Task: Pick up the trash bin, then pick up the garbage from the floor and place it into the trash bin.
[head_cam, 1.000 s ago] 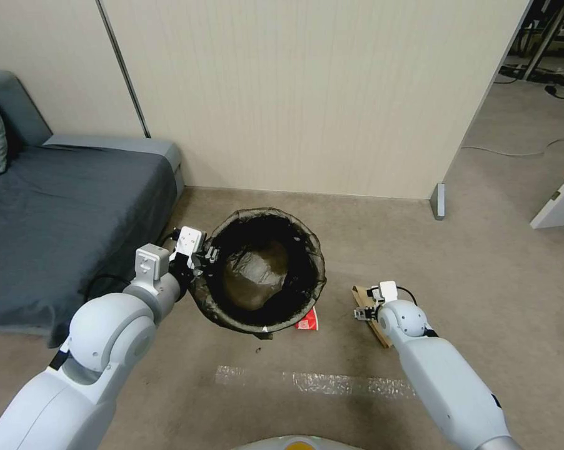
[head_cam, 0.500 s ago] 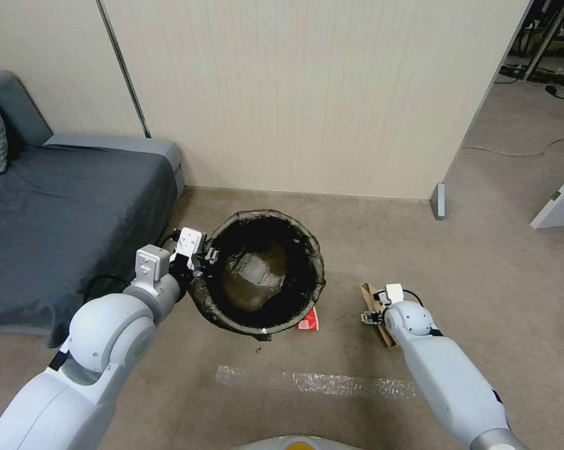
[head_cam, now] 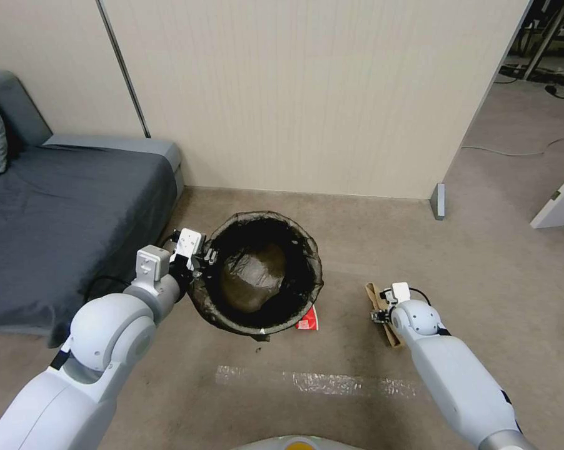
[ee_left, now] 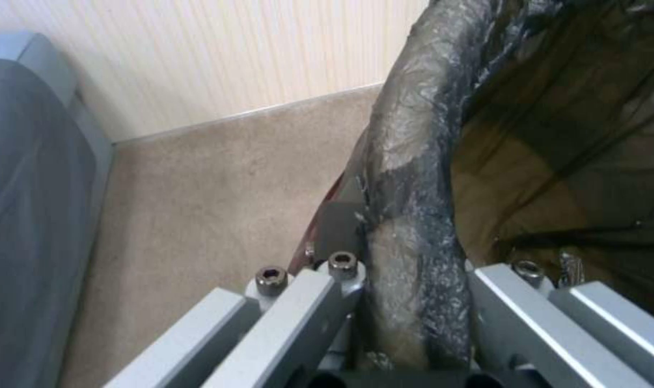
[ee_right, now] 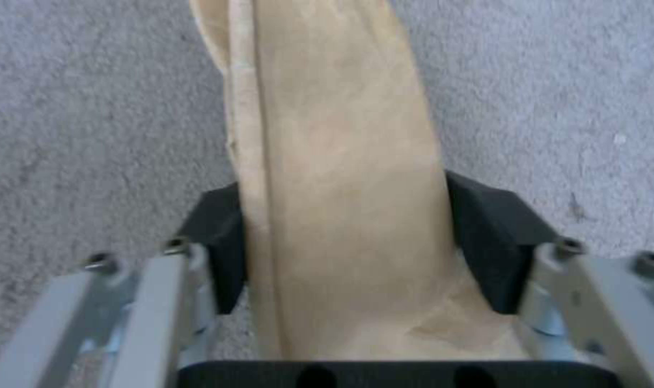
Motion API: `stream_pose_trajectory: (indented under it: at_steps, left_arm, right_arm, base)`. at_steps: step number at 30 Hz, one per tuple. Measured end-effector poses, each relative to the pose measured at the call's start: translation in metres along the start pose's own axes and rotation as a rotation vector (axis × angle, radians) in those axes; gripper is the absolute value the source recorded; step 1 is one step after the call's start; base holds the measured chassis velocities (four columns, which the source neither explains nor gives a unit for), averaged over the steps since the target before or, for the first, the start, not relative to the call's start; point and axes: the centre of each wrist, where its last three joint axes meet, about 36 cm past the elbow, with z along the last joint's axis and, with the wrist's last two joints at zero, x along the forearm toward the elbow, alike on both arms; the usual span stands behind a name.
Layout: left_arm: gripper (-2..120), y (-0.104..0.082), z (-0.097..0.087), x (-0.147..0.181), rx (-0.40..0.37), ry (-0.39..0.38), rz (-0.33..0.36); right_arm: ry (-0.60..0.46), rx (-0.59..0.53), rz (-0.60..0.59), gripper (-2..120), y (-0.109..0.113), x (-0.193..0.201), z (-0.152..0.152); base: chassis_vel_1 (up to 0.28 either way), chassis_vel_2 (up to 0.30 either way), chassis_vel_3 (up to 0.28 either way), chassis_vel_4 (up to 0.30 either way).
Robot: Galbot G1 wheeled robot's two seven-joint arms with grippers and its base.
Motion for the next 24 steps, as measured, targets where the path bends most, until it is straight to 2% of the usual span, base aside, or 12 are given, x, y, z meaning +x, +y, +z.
stream_pose_trajectory:
  at_steps: [1, 5, 6, 10, 11, 16, 21, 24]
  left_arm:
    - [1, 0.0, 0.0, 0.0, 0.0, 0.0, 0.0]
    - [1, 0.002, 0.0, -0.002, 0.0, 0.001, -0.003]
    - [1, 0.002, 0.0, -0.002, 0.0, 0.001, -0.003]
    - [1, 0.002, 0.0, -0.003, -0.001, 0.001, -0.001]
    - [1, 0.002, 0.0, -0.003, -0.001, 0.001, -0.001]
    - [1, 0.002, 0.0, -0.003, 0.001, 0.001, -0.001]
    - [1, 0.001, 0.0, -0.003, 0.003, 0.004, -0.008]
    - [1, 0.002, 0.0, -0.002, -0.001, 0.002, -0.013]
  right_arm:
    - [0.0, 0.0, 0.0, 57, 0.0, 0.0, 0.0]
    - [-0.014, 0.006, 0.003, 39, -0.002, 0.004, -0.003]
    - [-0.014, 0.006, 0.003, 39, -0.002, 0.004, -0.003]
    - [-0.012, 0.007, 0.008, 21, -0.006, 0.006, 0.002]
    - [-0.012, 0.007, 0.008, 21, -0.006, 0.006, 0.002]
    - [-0.016, 0.008, 0.015, 1, -0.011, 0.008, 0.003]
    - [-0.027, 0.001, 0.017, 0, -0.015, 0.012, 0.002]
    - [-0.069, -0.013, 0.024, 0, -0.033, 0.028, -0.004]
  base:
    - [0.0, 0.0, 0.0, 0.0]
    - [0.0, 0.0, 0.0, 0.0]
    - [0.0, 0.0, 0.0, 0.0]
    - [0.0, 0.0, 0.0, 0.0]
    - [0.0, 0.0, 0.0, 0.0]
    - [0.0, 0.0, 0.0, 0.0]
    - [0.0, 0.0, 0.0, 0.0]
    - [0.0, 0.0, 0.0, 0.0]
